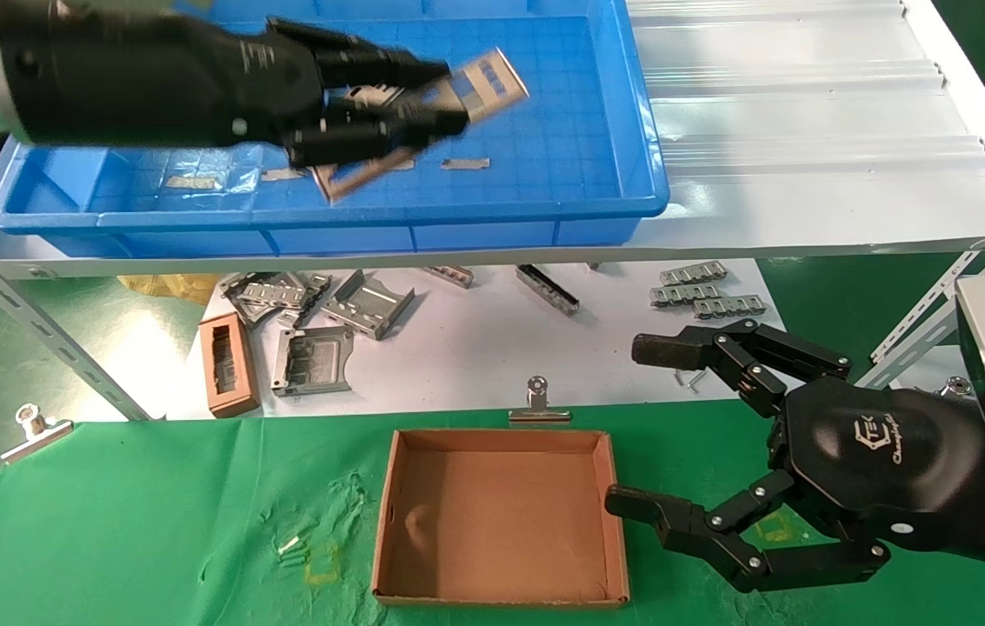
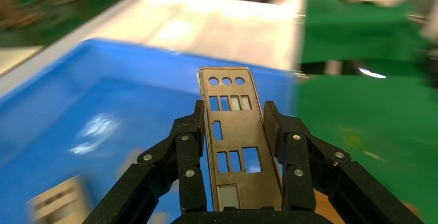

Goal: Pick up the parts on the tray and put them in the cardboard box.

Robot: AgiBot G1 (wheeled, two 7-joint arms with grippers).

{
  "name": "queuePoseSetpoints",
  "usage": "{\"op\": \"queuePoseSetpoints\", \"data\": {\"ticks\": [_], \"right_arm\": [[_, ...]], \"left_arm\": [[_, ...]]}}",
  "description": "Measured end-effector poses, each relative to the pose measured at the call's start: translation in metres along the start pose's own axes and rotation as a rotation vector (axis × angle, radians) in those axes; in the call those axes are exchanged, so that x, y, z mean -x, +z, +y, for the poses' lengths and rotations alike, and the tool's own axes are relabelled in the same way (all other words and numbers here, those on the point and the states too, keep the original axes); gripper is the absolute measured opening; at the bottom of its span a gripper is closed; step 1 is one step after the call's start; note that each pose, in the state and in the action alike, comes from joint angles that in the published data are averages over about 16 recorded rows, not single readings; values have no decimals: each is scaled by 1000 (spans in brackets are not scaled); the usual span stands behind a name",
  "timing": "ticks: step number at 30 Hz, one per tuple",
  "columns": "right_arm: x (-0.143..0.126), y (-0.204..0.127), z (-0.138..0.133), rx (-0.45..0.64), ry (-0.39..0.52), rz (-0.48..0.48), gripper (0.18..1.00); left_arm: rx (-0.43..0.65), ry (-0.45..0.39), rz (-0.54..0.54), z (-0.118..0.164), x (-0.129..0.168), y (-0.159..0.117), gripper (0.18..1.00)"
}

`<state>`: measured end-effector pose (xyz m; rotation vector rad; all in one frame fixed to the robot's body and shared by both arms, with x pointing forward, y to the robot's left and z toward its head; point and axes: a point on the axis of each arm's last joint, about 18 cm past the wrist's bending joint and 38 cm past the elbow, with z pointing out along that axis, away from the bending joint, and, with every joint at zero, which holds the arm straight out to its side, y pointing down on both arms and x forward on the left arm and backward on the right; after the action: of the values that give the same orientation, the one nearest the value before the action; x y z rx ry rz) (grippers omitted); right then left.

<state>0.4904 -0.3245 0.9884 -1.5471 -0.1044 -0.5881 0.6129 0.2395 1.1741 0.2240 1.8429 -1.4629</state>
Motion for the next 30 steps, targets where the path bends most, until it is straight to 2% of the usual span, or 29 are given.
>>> {"op": "queuePoseSetpoints", "data": {"ticks": [8,16,24,30], "right_arm": [[0,0,0,0,0,0,1001],[0,0,0,0,0,0,1001],[0,0,0,0,0,0,1001],[0,0,0,0,0,0,1001]], "left_arm": [[47,156,182,23,-50,-1,445],[141,249,323,80,-108,20,444],[228,306,331,141,-136,63,444],[275,335,300,173,-149,94,444]]}}
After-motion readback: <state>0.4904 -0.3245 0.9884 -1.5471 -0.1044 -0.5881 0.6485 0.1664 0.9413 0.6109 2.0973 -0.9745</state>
